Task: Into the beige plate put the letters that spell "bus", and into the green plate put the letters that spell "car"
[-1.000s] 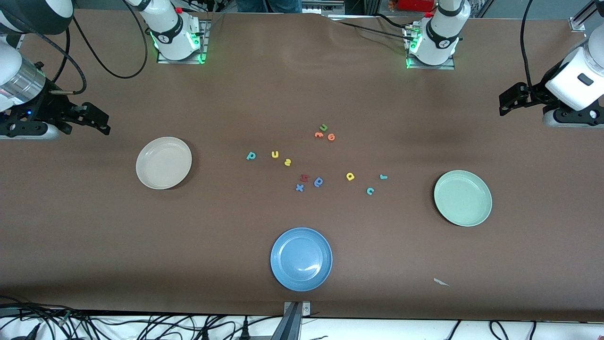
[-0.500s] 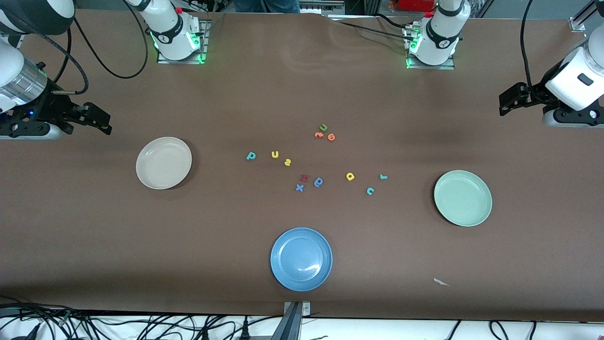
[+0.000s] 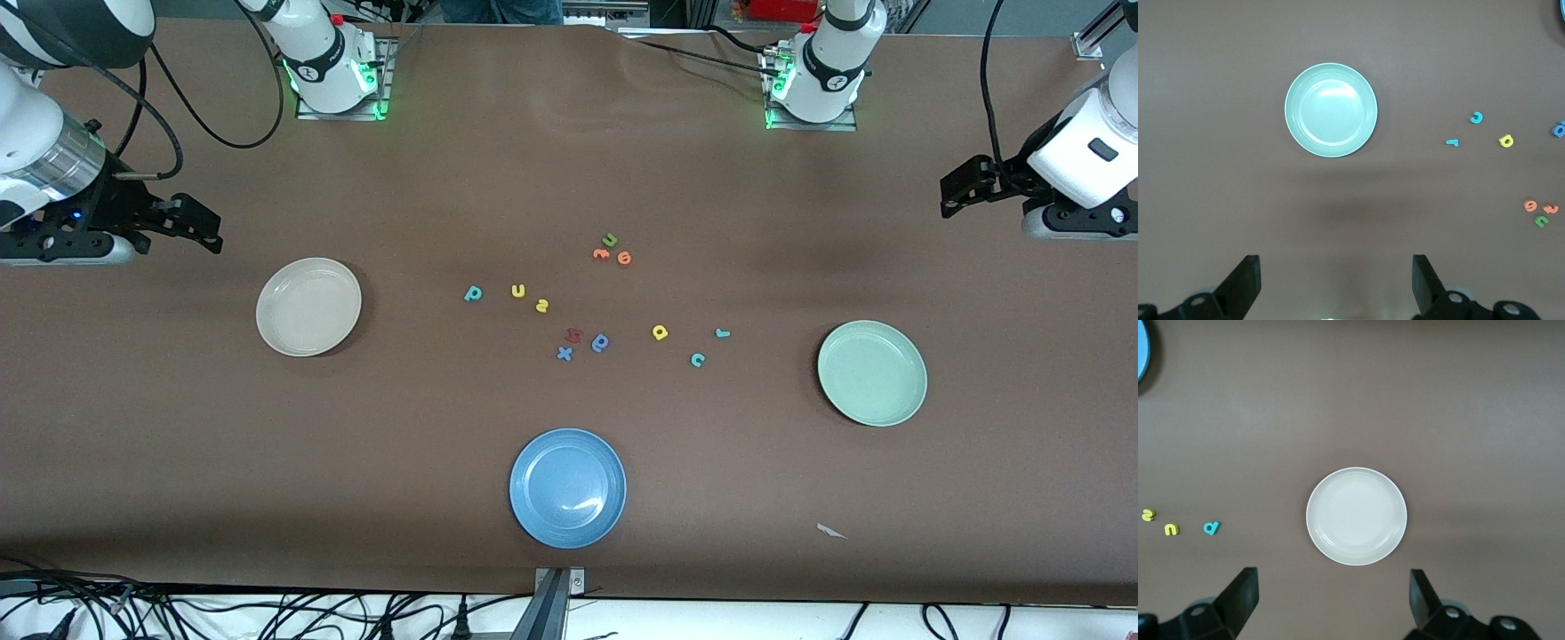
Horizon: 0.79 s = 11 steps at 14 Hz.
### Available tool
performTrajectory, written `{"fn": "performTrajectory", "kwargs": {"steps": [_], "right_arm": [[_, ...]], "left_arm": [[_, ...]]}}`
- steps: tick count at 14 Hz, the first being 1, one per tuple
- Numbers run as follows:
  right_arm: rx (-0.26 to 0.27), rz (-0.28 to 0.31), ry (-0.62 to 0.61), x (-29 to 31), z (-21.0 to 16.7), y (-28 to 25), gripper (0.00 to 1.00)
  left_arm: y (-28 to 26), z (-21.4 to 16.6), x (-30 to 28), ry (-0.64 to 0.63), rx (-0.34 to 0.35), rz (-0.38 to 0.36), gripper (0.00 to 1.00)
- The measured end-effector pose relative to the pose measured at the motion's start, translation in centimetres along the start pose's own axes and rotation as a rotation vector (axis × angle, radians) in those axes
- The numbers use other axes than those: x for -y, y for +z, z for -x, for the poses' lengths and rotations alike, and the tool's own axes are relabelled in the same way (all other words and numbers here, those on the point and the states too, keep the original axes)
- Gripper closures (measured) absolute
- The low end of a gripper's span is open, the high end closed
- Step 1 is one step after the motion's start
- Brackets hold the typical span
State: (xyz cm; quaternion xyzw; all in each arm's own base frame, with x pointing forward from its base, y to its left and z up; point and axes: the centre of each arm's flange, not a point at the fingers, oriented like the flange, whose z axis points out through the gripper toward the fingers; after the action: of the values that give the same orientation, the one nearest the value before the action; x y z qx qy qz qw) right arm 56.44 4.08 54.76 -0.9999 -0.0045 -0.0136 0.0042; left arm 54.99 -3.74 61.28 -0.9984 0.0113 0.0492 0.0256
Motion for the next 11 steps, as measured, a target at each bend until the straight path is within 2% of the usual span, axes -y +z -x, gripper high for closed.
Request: {"fn": "performTrajectory", "kwargs": {"steps": [3, 11], "right_arm": [[0.021, 0.002, 0.005, -0.27, -0.45, 1.27, 0.0], [0.023, 0.002, 0.012, -0.57, -0.78, 1.47, 0.0]], "left_arm": [[0.0, 0.0, 0.0, 0.0, 0.0, 0.0, 0.0], [0.0, 0.0, 0.0, 0.0, 0.0, 0.0, 0.0]]}}
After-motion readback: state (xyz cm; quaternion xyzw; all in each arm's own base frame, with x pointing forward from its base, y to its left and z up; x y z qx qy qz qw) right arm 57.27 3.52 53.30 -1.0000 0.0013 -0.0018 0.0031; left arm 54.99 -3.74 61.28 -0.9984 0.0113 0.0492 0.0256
